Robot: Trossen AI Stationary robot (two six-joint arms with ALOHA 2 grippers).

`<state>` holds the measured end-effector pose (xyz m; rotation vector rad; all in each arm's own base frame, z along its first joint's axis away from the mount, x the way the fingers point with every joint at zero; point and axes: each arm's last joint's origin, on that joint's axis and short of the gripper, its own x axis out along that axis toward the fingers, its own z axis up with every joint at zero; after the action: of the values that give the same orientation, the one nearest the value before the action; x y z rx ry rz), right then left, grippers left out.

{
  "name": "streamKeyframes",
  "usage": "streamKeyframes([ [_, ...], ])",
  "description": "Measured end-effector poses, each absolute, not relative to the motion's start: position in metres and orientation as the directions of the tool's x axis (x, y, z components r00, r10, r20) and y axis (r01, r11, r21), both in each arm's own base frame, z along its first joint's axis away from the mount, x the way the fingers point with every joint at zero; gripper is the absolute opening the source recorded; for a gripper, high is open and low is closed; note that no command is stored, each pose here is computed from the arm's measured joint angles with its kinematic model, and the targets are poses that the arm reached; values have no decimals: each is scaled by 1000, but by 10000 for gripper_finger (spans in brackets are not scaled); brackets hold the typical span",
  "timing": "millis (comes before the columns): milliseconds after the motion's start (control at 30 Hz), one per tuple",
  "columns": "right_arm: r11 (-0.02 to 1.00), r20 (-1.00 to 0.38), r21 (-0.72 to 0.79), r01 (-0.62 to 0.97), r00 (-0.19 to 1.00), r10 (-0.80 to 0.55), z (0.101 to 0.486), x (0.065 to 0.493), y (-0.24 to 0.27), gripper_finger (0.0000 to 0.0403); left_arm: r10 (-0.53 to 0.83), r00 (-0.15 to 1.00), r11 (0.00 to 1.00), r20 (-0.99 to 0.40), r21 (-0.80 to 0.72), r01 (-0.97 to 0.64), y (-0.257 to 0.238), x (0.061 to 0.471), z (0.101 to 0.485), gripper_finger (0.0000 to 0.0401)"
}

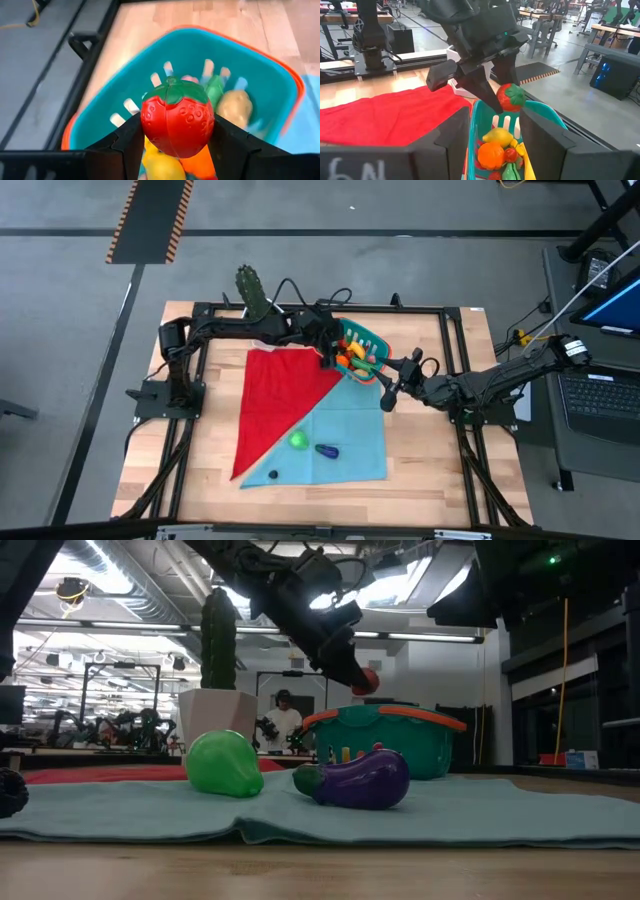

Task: Pick and placing Produce into tupperware
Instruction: Put the red strawberry into the blue basket

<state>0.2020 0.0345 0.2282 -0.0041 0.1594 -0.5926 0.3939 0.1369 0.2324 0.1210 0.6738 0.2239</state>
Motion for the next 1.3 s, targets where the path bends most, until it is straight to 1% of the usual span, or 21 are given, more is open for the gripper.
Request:
streamKeyframes([
  [200, 830, -151, -53, 555, 817, -556, 228, 202, 35, 174, 254, 764, 967, -594, 181, -181, 144, 396, 227, 177],
  [367, 830, -151, -55, 555, 817, -557, 228, 202, 35, 174, 208, 770, 978, -603, 144, -152, 150, 405, 222, 177],
  [467, 830, -154, -58, 555, 817, -556, 228, 202, 35, 174, 200, 758, 980, -621, 138, -145, 154, 416, 219, 177],
  [567, 830, -156, -61, 555, 816, -557, 227, 202, 35, 174, 184, 718, 983, -672, 135, -125, 158, 424, 213, 177],
  [733, 830, -162, -68, 554, 815, -557, 227, 202, 35, 174, 169, 679, 986, -714, 131, -107, 162, 437, 207, 180],
  [900, 830, -166, -73, 553, 814, -557, 226, 201, 34, 174, 146, 645, 989, -750, 126, -77, 163, 439, 197, 180],
  [1033, 830, -167, -74, 553, 814, -557, 226, 201, 34, 174, 146, 649, 989, -747, 128, -75, 163, 439, 199, 180],
  [1300, 830, -167, -74, 553, 814, -557, 226, 201, 34, 174, 160, 651, 987, -742, 139, -84, 164, 439, 199, 197],
])
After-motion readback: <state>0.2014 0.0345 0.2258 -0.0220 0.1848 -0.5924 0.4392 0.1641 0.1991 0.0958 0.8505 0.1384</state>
